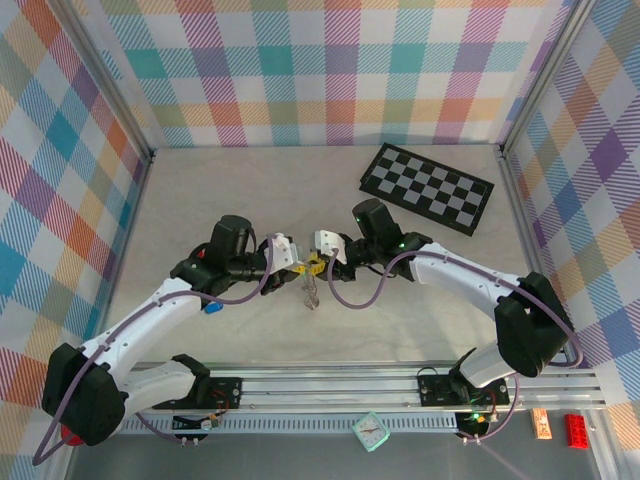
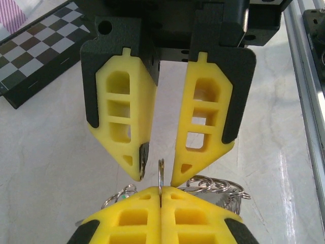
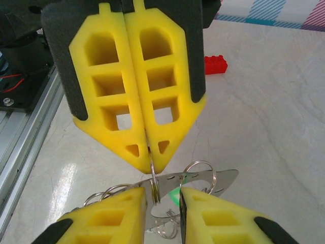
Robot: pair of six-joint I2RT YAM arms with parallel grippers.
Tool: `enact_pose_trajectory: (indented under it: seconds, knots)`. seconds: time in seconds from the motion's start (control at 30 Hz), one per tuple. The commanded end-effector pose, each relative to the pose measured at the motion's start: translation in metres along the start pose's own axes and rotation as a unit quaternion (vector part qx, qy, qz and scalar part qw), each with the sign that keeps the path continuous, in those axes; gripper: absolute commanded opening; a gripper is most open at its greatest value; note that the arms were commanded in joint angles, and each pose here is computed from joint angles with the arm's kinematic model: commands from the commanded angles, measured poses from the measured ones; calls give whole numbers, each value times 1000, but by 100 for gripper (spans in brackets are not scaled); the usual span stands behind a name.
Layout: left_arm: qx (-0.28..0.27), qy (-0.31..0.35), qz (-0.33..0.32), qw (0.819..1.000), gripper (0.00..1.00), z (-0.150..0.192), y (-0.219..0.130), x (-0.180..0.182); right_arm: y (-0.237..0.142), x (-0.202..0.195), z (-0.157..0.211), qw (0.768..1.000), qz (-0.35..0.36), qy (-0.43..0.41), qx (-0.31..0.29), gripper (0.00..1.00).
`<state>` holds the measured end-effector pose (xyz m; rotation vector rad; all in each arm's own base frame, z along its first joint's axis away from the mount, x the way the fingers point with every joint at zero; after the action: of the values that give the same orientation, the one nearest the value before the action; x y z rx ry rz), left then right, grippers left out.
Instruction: Put the keys on the keyring
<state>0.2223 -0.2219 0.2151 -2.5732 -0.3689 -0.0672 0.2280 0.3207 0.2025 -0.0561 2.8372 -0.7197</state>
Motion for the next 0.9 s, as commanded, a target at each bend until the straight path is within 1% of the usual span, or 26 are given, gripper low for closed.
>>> enact_pose_trajectory:
  seconds: [0.0, 0.17, 0.33, 0.43, 0.63, 0.8, 0.87]
  knots:
    - [5, 23, 12, 1000, 0, -9, -2, -2, -6, 3, -22, 999, -8, -27, -27, 22]
    - [21, 24, 16, 999, 0, -10, -1, -2, -6, 5, -23, 999, -9, -29, -28, 19]
    - [36, 27, 22, 999, 0, -10, 0, -2, -8, 5, -22, 999, -5, -33, -24, 24]
    - [39, 28, 21, 999, 0, -12, 0, -1, -9, 6, -23, 999, -5, -36, -23, 23]
    - [45, 26, 24, 998, 0, -14, 0, 0, -9, 7, -22, 999, -10, -33, -22, 14]
    - [31, 22, 32, 999, 0, -21, 1, -1, -6, 7, -20, 999, -13, -30, -22, 6]
    - [27, 18, 35, 999, 0, -23, 1, -1, -5, 7, -19, 999, -11, -30, -23, 5]
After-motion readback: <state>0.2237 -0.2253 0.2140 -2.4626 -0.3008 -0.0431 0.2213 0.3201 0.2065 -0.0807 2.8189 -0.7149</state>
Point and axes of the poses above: each hand's point on the last joint's axis, 136 mm out from that joint toward the fingers, its own y axis out along the fingers, its own x axis along the line the jaws close on, z = x × y, the point moved 3 cm from there along -y, back along the fingers, and after that the axes turned 4 degrees about -y, right-handed, at the moved point
